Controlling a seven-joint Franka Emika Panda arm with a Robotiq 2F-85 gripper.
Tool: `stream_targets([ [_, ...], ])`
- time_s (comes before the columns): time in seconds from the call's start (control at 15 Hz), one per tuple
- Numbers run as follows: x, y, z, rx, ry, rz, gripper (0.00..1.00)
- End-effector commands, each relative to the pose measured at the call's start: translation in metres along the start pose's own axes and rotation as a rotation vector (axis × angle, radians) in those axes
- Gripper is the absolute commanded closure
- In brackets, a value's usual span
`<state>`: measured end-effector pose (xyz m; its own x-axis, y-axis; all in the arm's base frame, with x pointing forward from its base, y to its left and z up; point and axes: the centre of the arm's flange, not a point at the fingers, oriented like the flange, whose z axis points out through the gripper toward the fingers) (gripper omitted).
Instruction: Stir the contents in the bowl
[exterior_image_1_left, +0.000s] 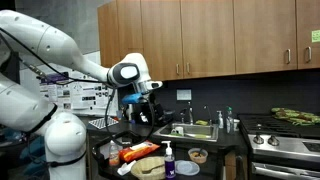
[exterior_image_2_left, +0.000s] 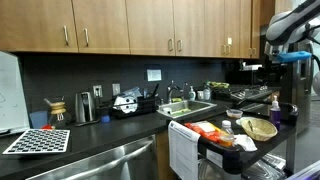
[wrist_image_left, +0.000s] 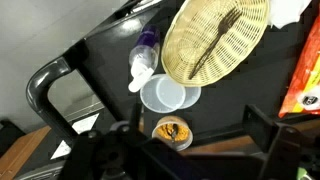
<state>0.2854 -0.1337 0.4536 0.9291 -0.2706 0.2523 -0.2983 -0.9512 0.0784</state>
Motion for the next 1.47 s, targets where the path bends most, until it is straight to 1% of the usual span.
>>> stream_targets([
  [0.0,-0.005,-0.002,0.008,0.002,-0.025,-0.003,0.00],
  [0.13,-0.011,-0.004,0.021,0.004,-0.056,-0.007,0.00],
  [0.6,-0.011,-0.005,0.023,0.004,-0.063,-0.008,0.00],
  [0.93,0.008,-0.004,0.017,0.009,-0.074,-0.032,0.00],
  [1.2,0.026,-0.014,0.019,0.041,-0.083,-0.086,0.00],
  [1.4,0.043,-0.023,0.026,0.048,-0.082,-0.128,0.00],
])
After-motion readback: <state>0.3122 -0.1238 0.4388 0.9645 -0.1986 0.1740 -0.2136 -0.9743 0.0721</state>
